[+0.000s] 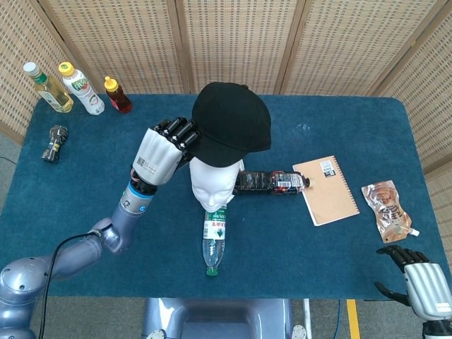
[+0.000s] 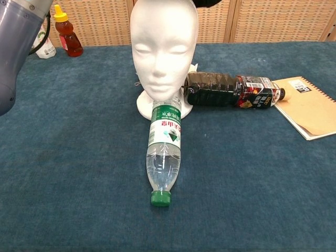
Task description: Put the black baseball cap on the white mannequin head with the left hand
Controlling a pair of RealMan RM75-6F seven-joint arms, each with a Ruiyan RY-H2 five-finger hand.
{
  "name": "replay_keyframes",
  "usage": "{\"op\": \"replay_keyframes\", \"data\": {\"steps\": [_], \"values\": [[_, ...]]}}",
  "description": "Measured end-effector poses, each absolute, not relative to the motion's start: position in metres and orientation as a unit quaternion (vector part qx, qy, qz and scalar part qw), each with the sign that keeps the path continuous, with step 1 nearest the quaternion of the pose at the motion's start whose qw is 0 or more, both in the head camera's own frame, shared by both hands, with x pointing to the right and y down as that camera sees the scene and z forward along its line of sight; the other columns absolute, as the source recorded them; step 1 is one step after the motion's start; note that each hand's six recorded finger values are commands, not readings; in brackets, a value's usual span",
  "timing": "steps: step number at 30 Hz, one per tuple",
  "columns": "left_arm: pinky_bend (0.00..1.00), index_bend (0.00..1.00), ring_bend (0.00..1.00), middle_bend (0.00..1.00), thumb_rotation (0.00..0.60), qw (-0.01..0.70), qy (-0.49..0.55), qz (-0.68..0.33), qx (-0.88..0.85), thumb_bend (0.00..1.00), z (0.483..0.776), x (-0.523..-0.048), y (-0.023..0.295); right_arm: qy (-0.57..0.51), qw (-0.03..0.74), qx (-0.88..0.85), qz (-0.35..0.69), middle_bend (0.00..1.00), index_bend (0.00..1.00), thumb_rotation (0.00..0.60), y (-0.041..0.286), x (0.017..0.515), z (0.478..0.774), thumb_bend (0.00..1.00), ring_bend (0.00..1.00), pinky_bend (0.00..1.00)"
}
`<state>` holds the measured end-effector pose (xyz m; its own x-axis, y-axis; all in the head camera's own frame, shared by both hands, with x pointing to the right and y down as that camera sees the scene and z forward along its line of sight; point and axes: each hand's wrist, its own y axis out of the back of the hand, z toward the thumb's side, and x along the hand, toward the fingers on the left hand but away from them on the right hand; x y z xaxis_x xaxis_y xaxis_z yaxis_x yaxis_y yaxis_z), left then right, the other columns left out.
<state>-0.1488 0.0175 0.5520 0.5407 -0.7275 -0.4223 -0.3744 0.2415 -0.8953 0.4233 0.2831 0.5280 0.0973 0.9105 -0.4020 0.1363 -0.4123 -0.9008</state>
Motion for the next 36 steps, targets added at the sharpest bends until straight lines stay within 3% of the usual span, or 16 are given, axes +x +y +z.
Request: {"op": "replay_keyframes", "data": {"steps": [18, 36], "values": [[0.75, 0.81, 0.46, 0.52, 0.600, 0.650, 0.418, -0.141, -0.619, 0.49, 0.579, -0.161, 0.071, -0.407, 0.352, -0.644, 0.544, 0.38, 0.35, 0.600, 0.284, 0.429, 0.532, 0.13, 0.42, 0.42], [0.74, 0.81, 0.46, 0.52, 0.600, 0.628, 0.427, -0.181, -0.625, 0.49, 0.600, -0.172, 0.093, -0.407, 0.348, -0.643, 0.547, 0.38, 0.35, 0.600, 0.284, 0.433, 0.534, 0.13, 0.43, 0.42]]}}
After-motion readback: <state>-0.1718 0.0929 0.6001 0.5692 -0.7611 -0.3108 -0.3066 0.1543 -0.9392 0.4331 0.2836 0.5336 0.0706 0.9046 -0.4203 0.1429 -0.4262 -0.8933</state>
